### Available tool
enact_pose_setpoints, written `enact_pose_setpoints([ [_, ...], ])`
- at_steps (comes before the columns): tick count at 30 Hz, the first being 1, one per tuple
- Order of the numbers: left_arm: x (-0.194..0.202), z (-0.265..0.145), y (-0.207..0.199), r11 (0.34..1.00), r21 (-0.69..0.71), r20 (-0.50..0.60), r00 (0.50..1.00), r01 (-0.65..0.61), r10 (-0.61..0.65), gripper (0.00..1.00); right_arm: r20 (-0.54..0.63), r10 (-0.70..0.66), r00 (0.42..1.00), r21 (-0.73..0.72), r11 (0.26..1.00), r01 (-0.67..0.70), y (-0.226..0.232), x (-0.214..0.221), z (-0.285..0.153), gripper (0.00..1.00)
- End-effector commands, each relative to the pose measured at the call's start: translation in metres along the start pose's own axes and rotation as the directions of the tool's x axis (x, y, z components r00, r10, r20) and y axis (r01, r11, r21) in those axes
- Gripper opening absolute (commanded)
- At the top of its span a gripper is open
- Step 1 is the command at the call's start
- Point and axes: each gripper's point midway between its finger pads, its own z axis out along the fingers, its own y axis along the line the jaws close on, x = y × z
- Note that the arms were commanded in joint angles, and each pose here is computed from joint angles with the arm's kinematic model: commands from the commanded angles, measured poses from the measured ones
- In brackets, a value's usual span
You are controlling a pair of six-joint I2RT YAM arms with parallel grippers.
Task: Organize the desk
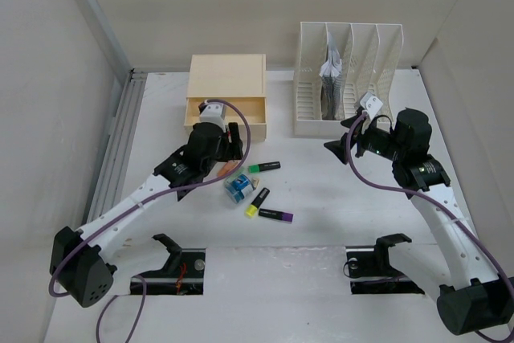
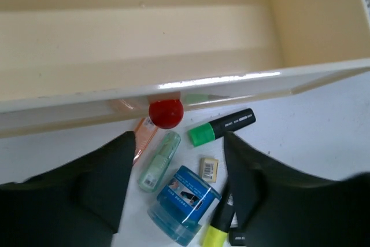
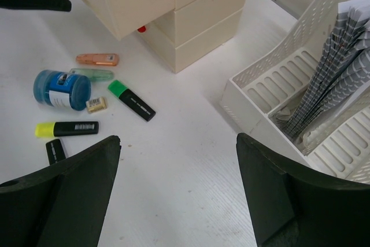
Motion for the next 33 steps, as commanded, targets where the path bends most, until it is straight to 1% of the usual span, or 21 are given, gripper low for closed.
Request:
enact_pose_setpoints([
  [1, 0.002, -0.008, -0.002, 1.0, 0.013, -0.008, 1.0, 0.013, -0.013, 0.64, 0.056, -0.031, 0.998, -0.004, 0.999, 0.031, -0.001, -0.019, -0.001, 0.86],
  [4, -0.003, -0.015, -0.002, 1.0, 0.016, -0.002, 1.0, 0.015, -0.015, 0.76, 0.056, -0.031, 0.998, -0.004, 0.999, 0.031, -0.001, -0.019, -0.001, 0.86],
  [5, -0.009, -0.02, -0.003, 0.999, 0.027, 0.02, 0.999, 0.033, -0.034, 0.84, 0.056, -0.031, 0.998, -0.004, 0.999, 0.031, -0.001, -0.019, -0.001, 0.86],
  [6, -0.008, -0.026, -0.007, 0.998, 0.046, 0.016, 0.999, 0.04, -0.04, 0.87, 0.056, -0.04, 0.998, -0.004, 0.999, 0.04, -0.002, -0.019, -0.001, 0.86],
  [9, -0.023, -0.052, -0.015, 0.992, 0.114, 0.051, 0.996, 0.062, -0.068, 0.91, 0.058, -0.049, 0.997, -0.012, 0.999, 0.05, -0.001, -0.019, -0.001, 0.86],
  [11, -0.026, -0.07, -0.023, 0.982, 0.172, 0.045, 0.995, 0.082, -0.091, 0.92, 0.059, -0.095, 0.994, -0.032, 0.995, 0.097, 0.001, -0.018, -0.001, 0.86],
  [13, -0.04, -0.098, -0.031, 0.963, 0.256, 0.087, 0.99, 0.088, -0.114, 0.94, 0.039, -0.138, 0.99, -0.067, 0.988, 0.141, 0.006, -0.011, -0.002, 0.88],
  [14, -0.053, -0.121, -0.036, 0.944, 0.323, 0.128, 0.985, 0.071, -0.118, 0.97, 0.041, -0.152, 0.987, -0.099, 0.983, 0.156, 0.012, -0.009, -0.002, 0.88],
  [15, -0.056, -0.131, -0.038, 0.934, 0.355, 0.147, 0.983, 0.053, -0.112, 0.99, 0.042, -0.166, 0.985, -0.117, 0.978, 0.17, 0.015, -0.008, -0.002, 0.88],
  [17, -0.069, -0.155, -0.045, 0.9, 0.435, 0.211, 0.973, -0.008, -0.094, 0.99, 0.042, -0.2, 0.979, -0.15, 0.967, 0.204, 0.02, -0.006, -0.004, 0.89],
  [18, -0.077, -0.17, -0.054, 0.868, 0.495, 0.252, 0.963, -0.045, -0.094, 0.99, 0.043, -0.198, 0.979, -0.178, 0.963, 0.203, 0.024, -0.003, -0.003, 0.89],
  [19, -0.086, -0.19, -0.053, 0.847, 0.524, 0.321, 0.942, -0.093, -0.095, 0.99, 0.045, -0.209, 0.977, -0.178, 0.961, 0.213, 0.023, -0.004, -0.003, 0.89],
  [20, -0.093, -0.199, -0.053, 0.839, 0.535, 0.353, 0.929, -0.1, -0.114, 0.99, 0.039, -0.219, 0.975, -0.182, 0.958, 0.222, 0.023, -0.001, -0.003, 0.9],
  [22, -0.105, -0.214, -0.051, 0.827, 0.544, 0.43, 0.894, -0.142, -0.129, 0.99, 0.025, -0.236, 0.972, -0.177, 0.955, 0.236, 0.024, -0.005, -0.002, 0.93],
  [23, -0.109, -0.214, -0.049, 0.835, 0.534, 0.442, 0.887, -0.136, -0.138, 0.99, 0.015, -0.241, 0.97, -0.165, 0.957, 0.24, 0.023, -0.004, 0.0, 0.93],
  [24, -0.107, -0.208, -0.045, 0.849, 0.513, 0.44, 0.888, -0.124, -0.136, 0.99, 0.012, -0.276, 0.961, -0.149, 0.95, 0.275, 0.021, -0.009, 0.0, 0.95],
  [25, -0.115, -0.204, -0.035, 0.882, 0.46, 0.469, 0.871, -0.103, -0.143, 0.99, -0.016, -0.313, 0.95, -0.107, 0.945, 0.309, 0.019, -0.011, 0.004, 0.96],
  [28, -0.113, -0.18, -0.013, 0.944, 0.329, 0.467, 0.874, -0.033, -0.132, 0.99, -0.048, -0.41, 0.911, -0.056, 0.912, 0.407, 0.02, -0.026, 0.002, 0.99],
  [29, -0.107, -0.17, -0.009, 0.954, 0.296, 0.457, 0.883, -0.038, -0.107, 0.99, -0.084, -0.436, 0.896, -0.038, 0.9, 0.435, 0.022, -0.028, 0.008, 0.99],
  [31, -0.099, -0.162, -0.006, 0.961, 0.27, 0.448, 0.891, -0.052, -0.078, 0.99, -0.135, -0.485, 0.864, -0.031, 0.874, 0.485, 0.022, -0.034, 0.015, 1.0],
  [33, -0.092, -0.156, -0.002, 0.965, 0.257, 0.45, 0.89, -0.056, -0.068, 0.99, -0.22, -0.495, 0.841, 0.053, 0.854, 0.517, 0.008, -0.036, 0.022, 1.0],
])
